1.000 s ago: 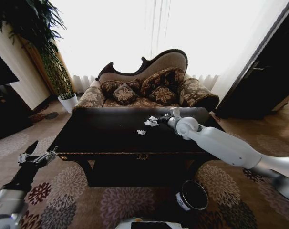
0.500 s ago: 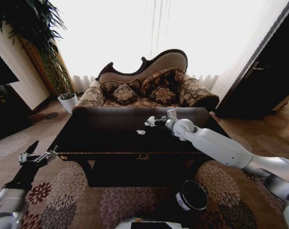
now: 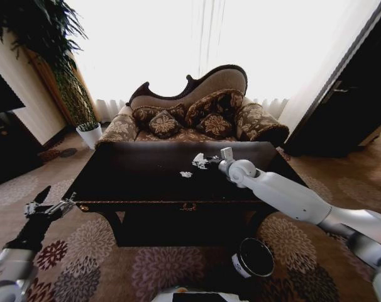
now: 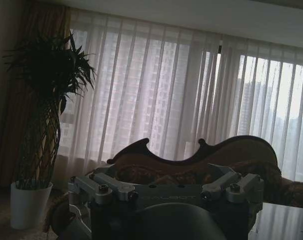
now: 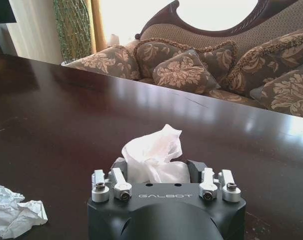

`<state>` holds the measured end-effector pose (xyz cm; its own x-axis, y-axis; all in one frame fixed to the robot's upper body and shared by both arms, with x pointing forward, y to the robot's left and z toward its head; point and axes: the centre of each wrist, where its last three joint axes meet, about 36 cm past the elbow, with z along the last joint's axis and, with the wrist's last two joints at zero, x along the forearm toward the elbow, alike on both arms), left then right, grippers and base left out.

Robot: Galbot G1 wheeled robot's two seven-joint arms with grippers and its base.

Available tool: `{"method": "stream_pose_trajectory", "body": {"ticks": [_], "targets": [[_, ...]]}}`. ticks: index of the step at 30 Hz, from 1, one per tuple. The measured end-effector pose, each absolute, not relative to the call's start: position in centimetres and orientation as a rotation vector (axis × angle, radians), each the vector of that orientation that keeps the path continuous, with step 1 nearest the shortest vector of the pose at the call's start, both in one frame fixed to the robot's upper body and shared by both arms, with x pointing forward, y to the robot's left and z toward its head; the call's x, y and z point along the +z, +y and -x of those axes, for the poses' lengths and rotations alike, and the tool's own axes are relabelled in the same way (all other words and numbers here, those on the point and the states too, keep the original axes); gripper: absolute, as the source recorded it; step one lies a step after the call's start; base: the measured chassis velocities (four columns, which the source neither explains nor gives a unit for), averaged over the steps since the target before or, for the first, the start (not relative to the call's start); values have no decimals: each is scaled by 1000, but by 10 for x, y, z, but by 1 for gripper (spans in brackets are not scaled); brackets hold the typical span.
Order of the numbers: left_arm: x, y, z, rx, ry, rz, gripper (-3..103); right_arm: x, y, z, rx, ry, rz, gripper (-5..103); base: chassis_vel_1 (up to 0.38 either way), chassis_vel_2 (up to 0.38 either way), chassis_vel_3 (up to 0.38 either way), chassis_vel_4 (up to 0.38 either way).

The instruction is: Move to the front of the table and place the trash on the table into the trash bin.

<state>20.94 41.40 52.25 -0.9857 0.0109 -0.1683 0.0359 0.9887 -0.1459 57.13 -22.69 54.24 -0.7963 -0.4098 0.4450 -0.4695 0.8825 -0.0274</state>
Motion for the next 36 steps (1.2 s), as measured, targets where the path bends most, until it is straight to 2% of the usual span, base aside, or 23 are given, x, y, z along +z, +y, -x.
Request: {"method": "stream_pose_trajectory", "body": {"ticks": [2,5,6,8,12,14,16,17,18,26,32,36], "targets": [[522,414,-209,-222,2965,-35,100,542,-229,-571,185,-2620,-659,56,0,0,0,0],[523,413,-209,-222,2965,-36,100,542,-230,-570,184,-2624,-670,51,0,0,0,0],[523,413,-209,-221,2966,-36,100,543,-230,-568,181,-2627,-675,40,0,0,0,0],[523,413,-209,-220,2966,-35,100,543,-230,-567,179,-2628,-679,40,0,0,0,0],[525,412,-207,-214,2965,-39,100,546,-232,-562,164,-2635,-688,18,0,0,0,0],[525,412,-207,-213,2965,-40,100,546,-233,-562,162,-2636,-688,18,0,0,0,0],[527,411,-207,-210,2965,-46,100,547,-236,-559,151,-2639,-688,8,0,0,0,0],[528,410,-207,-208,2963,-50,100,549,-238,-556,142,-2644,-692,8,0,0,0,0],[528,410,-207,-207,2962,-52,100,549,-239,-553,135,-2646,-695,1,0,0,0,0],[530,410,-212,-208,2948,-70,100,565,-259,-519,56,-2667,-705,1,0,0,0,0],[525,403,-220,-243,2936,-103,100,572,-302,-466,-39,-2698,-623,1,0,0,0,0],[527,402,-223,-243,2928,-121,100,572,-307,-438,-84,-2696,-604,1,0,0,0,0]]}}
